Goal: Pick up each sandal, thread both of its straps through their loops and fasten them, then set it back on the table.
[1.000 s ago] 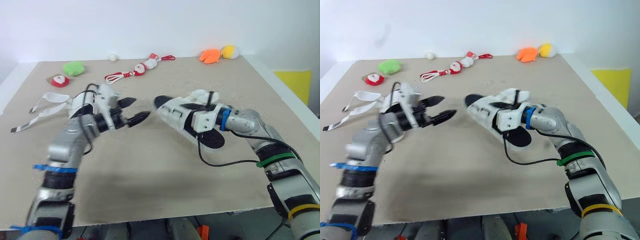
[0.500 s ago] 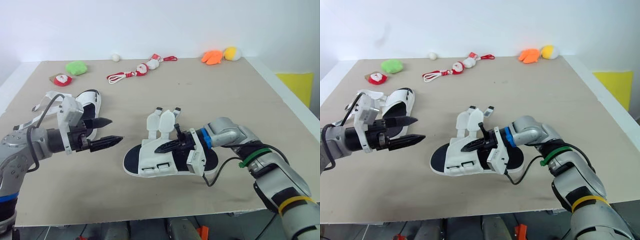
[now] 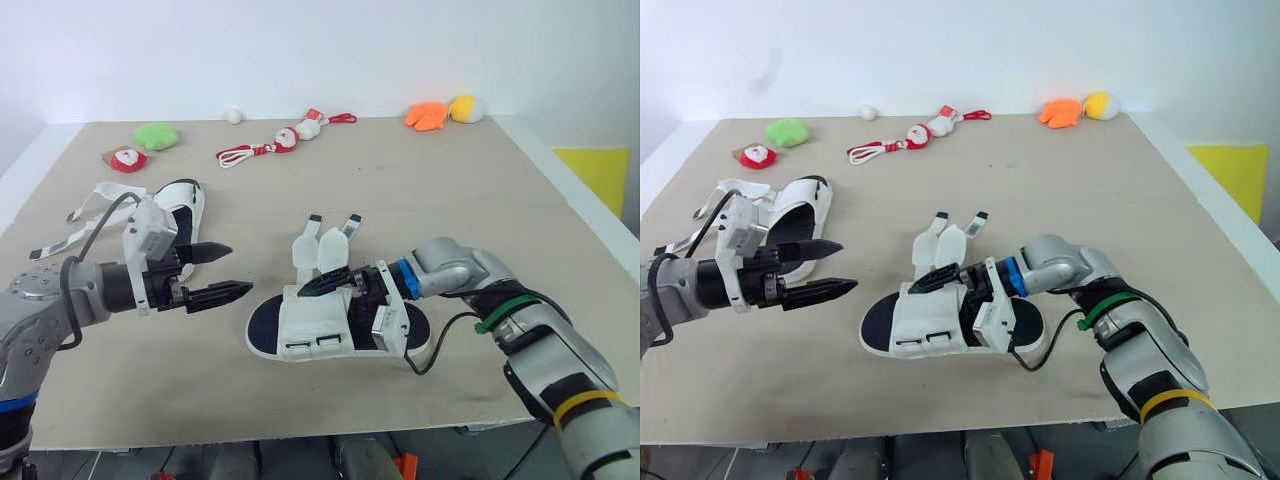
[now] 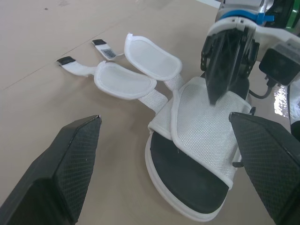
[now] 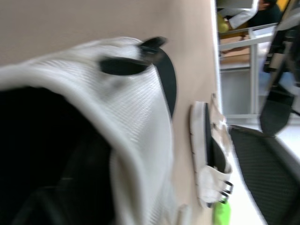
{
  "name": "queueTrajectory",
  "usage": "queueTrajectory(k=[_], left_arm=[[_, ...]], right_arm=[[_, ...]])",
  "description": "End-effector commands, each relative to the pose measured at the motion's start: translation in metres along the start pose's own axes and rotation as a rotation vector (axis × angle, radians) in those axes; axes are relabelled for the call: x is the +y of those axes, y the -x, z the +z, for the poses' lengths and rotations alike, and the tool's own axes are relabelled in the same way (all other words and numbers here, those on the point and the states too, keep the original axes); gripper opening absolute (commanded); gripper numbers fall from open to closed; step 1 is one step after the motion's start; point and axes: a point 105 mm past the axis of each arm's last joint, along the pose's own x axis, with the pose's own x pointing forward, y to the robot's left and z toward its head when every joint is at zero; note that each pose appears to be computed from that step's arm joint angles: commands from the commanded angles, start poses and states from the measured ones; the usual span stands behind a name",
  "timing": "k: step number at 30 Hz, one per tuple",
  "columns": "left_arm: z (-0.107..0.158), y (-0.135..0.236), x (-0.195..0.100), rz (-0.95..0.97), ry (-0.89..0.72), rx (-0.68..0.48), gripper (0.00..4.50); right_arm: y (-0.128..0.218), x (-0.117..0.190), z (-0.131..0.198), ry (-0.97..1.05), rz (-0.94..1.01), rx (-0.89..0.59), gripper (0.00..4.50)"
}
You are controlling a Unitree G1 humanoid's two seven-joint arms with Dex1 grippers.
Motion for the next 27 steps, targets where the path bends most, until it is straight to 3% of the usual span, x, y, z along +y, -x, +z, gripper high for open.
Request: queueTrajectory(k=[1, 9, 10, 12, 15, 19, 25, 27], left_arm=[[0.006, 0.003, -0.001, -0.012, -0.057, 0.016, 4.50], [-0.012, -0.004, -0.006, -0.046, -0.135, 0.085, 4.50], [-0.018, -0.009, -0.008, -0.059, -0.131, 0.088, 4.11], [-0.031, -0.015, -0.009, -0.072, -0.133, 0.113, 3.73], [-0.042, -0.019, -0.010, -0.083, -0.140, 0.128, 2.18], [-0.051, -0.028, -0.013, -0.112, -0.165, 0.151, 0.28], [-0.068, -0.035, -0.012, -0.112, -0.176, 0.201, 0.13], [-0.077, -0.038, -0.012, -0.109, -0.173, 0.218, 0.13]], right_arm=[[0.021, -0.013, -0.008, 0.018, -0.027, 0.063, 4.43], [0.083, -0.006, -0.029, -0.108, -0.029, 0.288, 4.43], [0.089, -0.009, -0.034, -0.146, -0.063, 0.323, 4.50], [0.097, -0.018, -0.045, -0.249, -0.155, 0.373, 4.50], [0.103, -0.024, -0.052, -0.405, -0.237, 0.384, 4.50], [0.122, -0.038, -0.075, -1.061, -0.586, 0.279, 4.50], [0.120, -0.041, -0.081, -1.823, -0.741, 0.144, 4.50], [0.120, -0.030, -0.089, -2.257, -0.816, 0.081, 4.50]])
